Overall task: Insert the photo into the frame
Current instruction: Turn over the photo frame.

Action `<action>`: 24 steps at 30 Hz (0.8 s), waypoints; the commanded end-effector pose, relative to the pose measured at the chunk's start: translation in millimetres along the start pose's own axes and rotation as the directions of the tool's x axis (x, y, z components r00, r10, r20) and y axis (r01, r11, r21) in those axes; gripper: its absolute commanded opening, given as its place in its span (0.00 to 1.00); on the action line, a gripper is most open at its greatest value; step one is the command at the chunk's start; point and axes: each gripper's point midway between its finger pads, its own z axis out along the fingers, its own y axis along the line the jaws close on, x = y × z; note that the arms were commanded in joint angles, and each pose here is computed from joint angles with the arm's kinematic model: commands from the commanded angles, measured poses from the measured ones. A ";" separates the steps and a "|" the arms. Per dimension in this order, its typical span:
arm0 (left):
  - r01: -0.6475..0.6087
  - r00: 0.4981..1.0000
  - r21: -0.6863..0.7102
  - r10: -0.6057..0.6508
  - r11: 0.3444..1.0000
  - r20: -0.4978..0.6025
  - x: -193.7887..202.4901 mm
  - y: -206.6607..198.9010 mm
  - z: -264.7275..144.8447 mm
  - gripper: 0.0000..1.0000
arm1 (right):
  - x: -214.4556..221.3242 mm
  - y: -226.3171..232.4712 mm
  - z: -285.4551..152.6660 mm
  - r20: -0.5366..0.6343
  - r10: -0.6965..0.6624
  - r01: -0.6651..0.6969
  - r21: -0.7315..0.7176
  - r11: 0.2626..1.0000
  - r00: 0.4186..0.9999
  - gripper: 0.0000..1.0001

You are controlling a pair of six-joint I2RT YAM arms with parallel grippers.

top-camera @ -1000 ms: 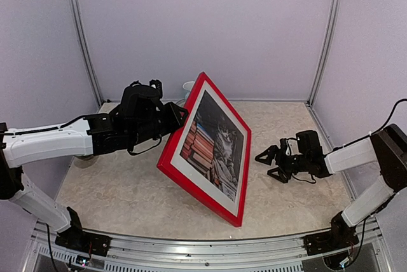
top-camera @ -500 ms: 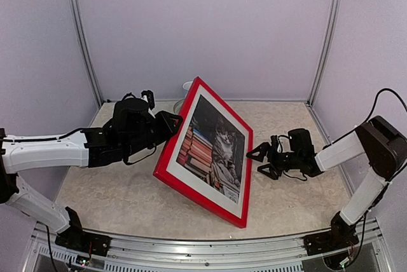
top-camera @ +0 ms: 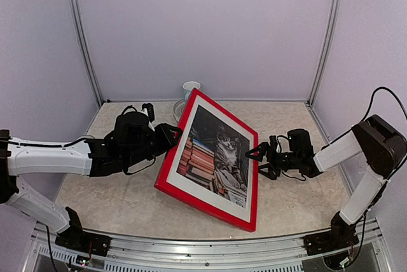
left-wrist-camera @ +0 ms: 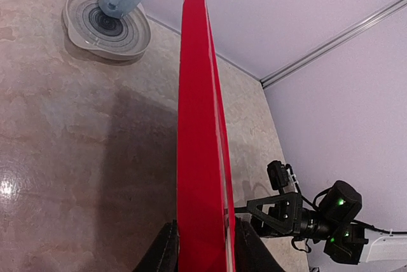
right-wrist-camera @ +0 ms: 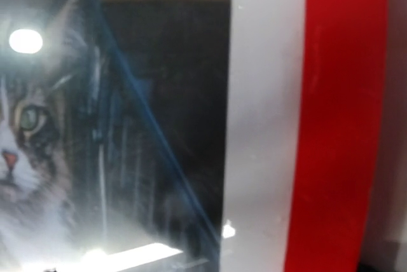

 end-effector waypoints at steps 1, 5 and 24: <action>0.011 0.999 0.094 -0.014 0.996 0.033 -10.1 -20.6 -9.8 0.32 | 3.9 2.4 1.3 -0.014 -0.009 0.009 0.001 1.000 1.000 0.99; 0.017 1.000 0.088 -0.019 0.996 0.023 -5.1 -14.5 -10.5 0.39 | 4.7 1.3 0.7 -0.016 -0.006 0.006 0.008 1.000 1.000 0.99; 0.050 0.999 0.138 -0.048 0.989 -0.019 19.0 -1.0 -6.0 0.52 | 5.1 3.3 -6.4 -0.013 -0.034 0.034 0.036 0.999 0.999 0.99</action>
